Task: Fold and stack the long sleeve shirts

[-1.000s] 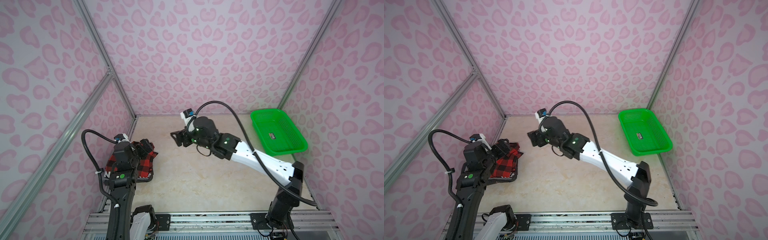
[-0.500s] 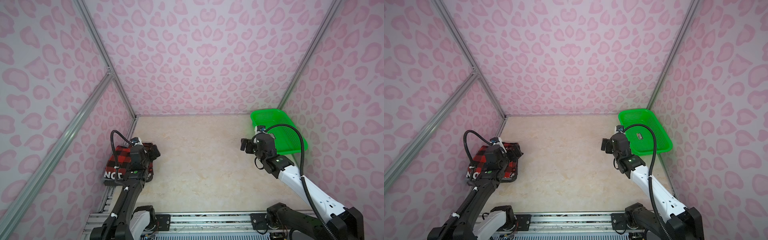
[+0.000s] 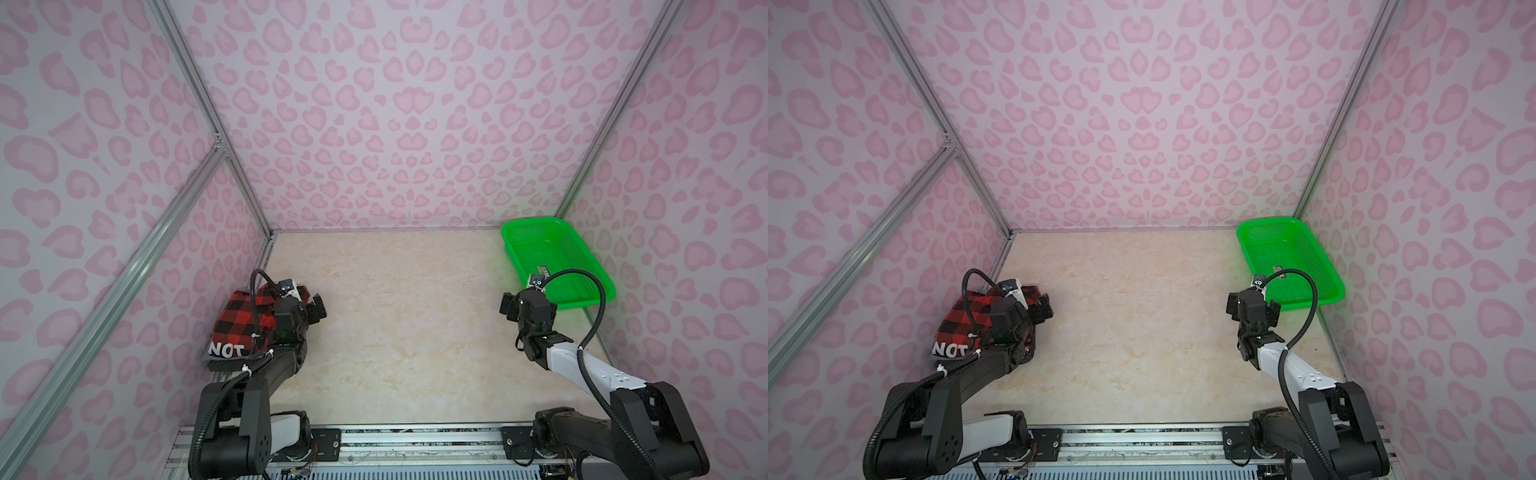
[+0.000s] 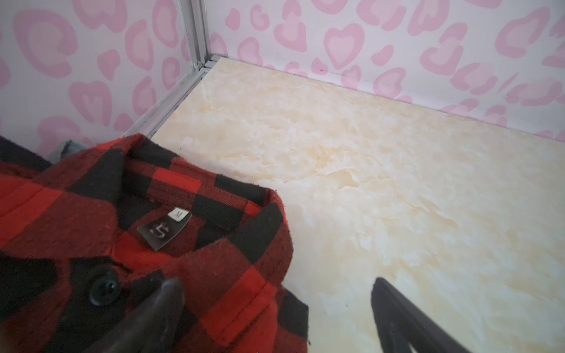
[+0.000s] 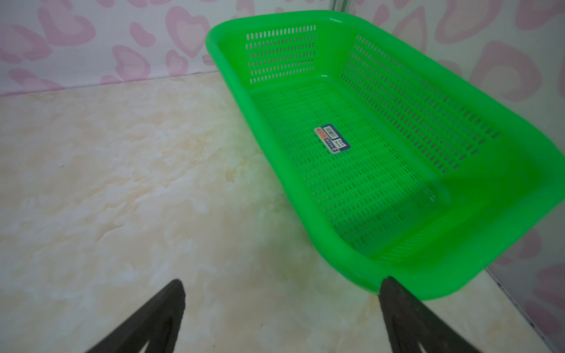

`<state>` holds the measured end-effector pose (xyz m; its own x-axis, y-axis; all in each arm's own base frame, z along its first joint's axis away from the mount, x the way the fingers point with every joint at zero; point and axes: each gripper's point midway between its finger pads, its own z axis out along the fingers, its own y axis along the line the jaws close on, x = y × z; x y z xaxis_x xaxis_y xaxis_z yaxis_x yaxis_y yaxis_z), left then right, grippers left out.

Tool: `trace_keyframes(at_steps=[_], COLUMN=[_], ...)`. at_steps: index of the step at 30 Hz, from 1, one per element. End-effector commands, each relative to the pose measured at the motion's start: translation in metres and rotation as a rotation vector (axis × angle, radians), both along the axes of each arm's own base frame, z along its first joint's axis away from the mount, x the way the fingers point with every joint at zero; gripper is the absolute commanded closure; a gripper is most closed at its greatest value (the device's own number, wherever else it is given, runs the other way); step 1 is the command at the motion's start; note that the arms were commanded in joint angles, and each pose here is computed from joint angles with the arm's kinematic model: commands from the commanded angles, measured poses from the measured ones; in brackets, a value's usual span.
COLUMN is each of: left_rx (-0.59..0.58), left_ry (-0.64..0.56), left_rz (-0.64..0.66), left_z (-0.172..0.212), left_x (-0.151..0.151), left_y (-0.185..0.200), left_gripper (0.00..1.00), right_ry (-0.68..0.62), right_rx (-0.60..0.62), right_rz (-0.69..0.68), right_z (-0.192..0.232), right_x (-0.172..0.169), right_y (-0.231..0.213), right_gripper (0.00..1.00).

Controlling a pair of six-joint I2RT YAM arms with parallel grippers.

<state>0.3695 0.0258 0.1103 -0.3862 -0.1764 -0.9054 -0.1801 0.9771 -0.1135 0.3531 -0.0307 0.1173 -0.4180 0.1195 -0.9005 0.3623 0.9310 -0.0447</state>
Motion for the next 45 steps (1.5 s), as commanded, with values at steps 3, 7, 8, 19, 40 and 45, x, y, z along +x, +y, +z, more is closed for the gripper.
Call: trace_keyframes(at_steps=[3,7,8,19,40,45], left_rx=[0.101,0.13,0.148,0.127,0.134,0.135], left_ry=[-0.13,-0.181,-0.199,-0.175,-0.182,-0.182], left_rz=[0.009,-0.053,-0.09,0.075,0.105,0.105], left_z=[0.024,0.012,0.011,0.009,0.011,0.011], left_x=[0.014,0.012,0.016,0.012,0.01,0.01], left_y=[0.005,-0.007,-0.016,0.012,0.015,0.015], left_gripper=[0.03,0.03,0.02,0.03,0.03,0.03], right_ry=[-0.147,-0.119,-0.091,-0.244,-0.219,-0.215], right_rx=[0.02,0.08,0.093,0.056,-0.05,-0.058], right_rz=[-0.009,0.08,0.097,0.184,0.093,0.091], right_z=[0.01,-0.007,-0.011,0.004,-0.012,-0.012], right_x=[0.015,0.025,0.029,0.022,0.027,0.027], right_y=[-0.012,-0.01,-0.008,-0.015,-0.014,-0.013], right_gripper=[0.01,0.01,0.01,0.01,0.0,0.0])
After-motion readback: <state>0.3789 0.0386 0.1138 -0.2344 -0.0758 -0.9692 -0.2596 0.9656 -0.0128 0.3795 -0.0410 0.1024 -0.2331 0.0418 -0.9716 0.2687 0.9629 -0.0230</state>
